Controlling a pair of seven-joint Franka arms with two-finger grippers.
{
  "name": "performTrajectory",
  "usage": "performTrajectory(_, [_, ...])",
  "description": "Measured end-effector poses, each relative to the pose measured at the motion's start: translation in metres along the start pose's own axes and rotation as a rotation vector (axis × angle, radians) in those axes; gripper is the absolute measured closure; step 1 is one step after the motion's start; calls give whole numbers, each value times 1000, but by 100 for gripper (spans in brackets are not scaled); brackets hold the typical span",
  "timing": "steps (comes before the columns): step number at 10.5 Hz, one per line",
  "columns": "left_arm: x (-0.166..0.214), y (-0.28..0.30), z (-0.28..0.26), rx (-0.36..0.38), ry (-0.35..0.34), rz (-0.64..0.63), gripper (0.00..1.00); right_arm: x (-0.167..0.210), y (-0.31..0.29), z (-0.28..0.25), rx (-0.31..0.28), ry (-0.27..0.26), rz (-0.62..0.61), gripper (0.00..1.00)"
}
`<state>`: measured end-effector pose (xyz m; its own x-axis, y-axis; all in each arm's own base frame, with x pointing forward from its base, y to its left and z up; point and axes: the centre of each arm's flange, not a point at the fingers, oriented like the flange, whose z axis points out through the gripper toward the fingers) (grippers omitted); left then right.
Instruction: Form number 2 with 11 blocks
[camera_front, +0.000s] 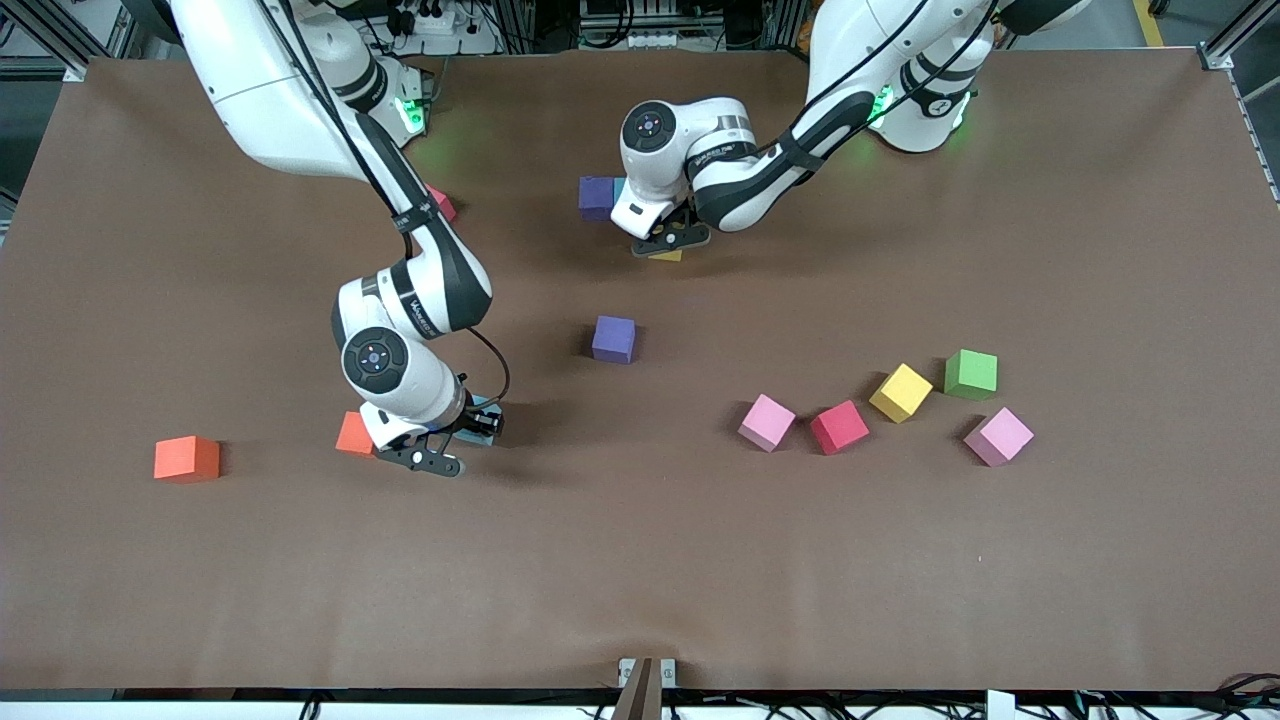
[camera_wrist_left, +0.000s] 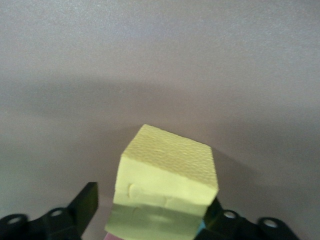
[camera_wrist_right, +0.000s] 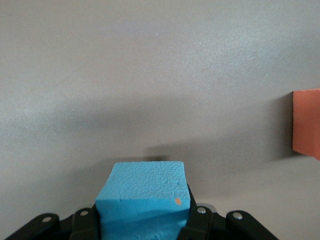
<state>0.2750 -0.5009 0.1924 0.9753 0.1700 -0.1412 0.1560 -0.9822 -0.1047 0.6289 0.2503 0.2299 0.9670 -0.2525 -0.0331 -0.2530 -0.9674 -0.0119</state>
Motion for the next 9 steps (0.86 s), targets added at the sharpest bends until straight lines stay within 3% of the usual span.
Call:
performTrajectory(1, [1, -1, 0, 1, 0, -3, 0, 0, 0, 0, 0, 0, 0, 44])
performTrajectory(9, [9, -3, 2, 3, 1, -16, 0, 0, 0, 0, -3, -4, 0, 44])
